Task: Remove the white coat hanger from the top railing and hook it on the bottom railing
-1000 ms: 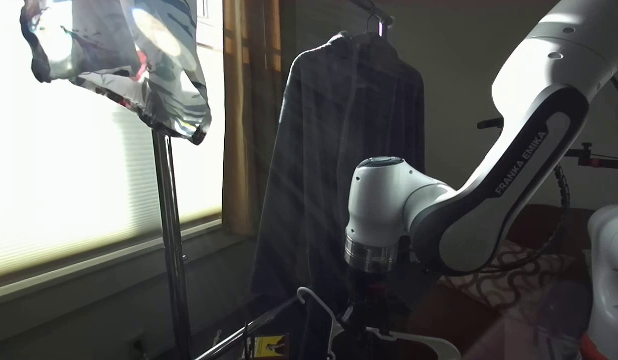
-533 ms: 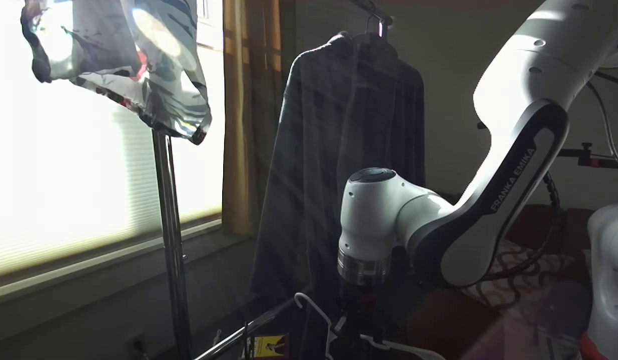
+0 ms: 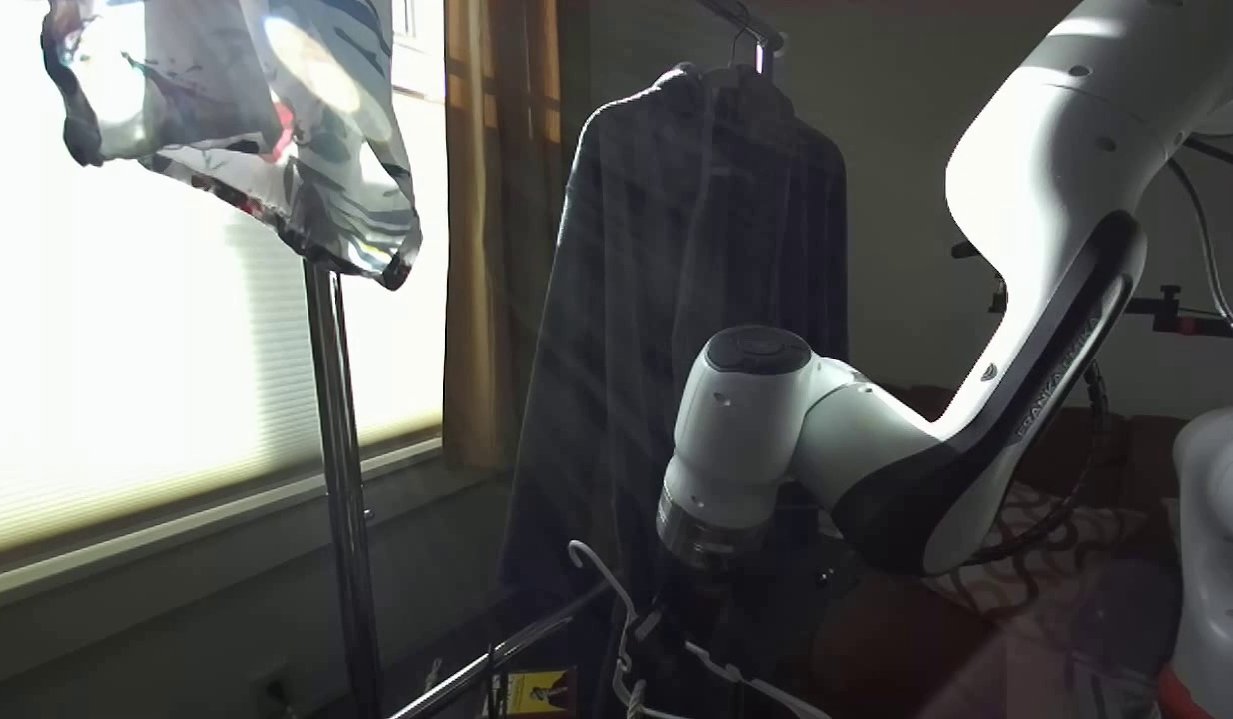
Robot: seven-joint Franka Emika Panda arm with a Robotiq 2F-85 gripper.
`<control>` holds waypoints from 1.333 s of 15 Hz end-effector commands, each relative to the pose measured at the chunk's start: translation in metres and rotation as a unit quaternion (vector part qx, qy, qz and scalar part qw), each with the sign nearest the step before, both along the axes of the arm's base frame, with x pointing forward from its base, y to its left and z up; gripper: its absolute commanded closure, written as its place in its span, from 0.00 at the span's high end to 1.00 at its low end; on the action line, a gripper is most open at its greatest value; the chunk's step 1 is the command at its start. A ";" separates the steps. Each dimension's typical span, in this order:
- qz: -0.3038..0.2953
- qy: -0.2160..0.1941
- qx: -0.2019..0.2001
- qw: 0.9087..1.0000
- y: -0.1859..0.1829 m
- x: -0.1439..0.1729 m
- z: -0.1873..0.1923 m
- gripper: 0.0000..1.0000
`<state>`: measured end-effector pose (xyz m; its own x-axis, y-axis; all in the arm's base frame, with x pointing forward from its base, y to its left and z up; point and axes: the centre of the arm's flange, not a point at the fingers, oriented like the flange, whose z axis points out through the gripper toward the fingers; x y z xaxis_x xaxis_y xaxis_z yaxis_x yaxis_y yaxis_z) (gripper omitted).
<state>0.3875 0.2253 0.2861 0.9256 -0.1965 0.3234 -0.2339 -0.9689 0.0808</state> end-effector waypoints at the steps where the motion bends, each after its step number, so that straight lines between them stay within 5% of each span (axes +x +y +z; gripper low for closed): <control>1: -0.031 -0.009 0.013 0.999 0.018 -0.004 -0.018 0.01; 7: -0.014 0.006 0.097 0.995 0.029 0.000 -0.041 0.01; 14: -0.068 -0.021 0.064 0.995 0.011 0.033 -0.054 0.01; 20: -0.083 -0.024 0.075 0.993 0.000 0.035 -0.044 0.01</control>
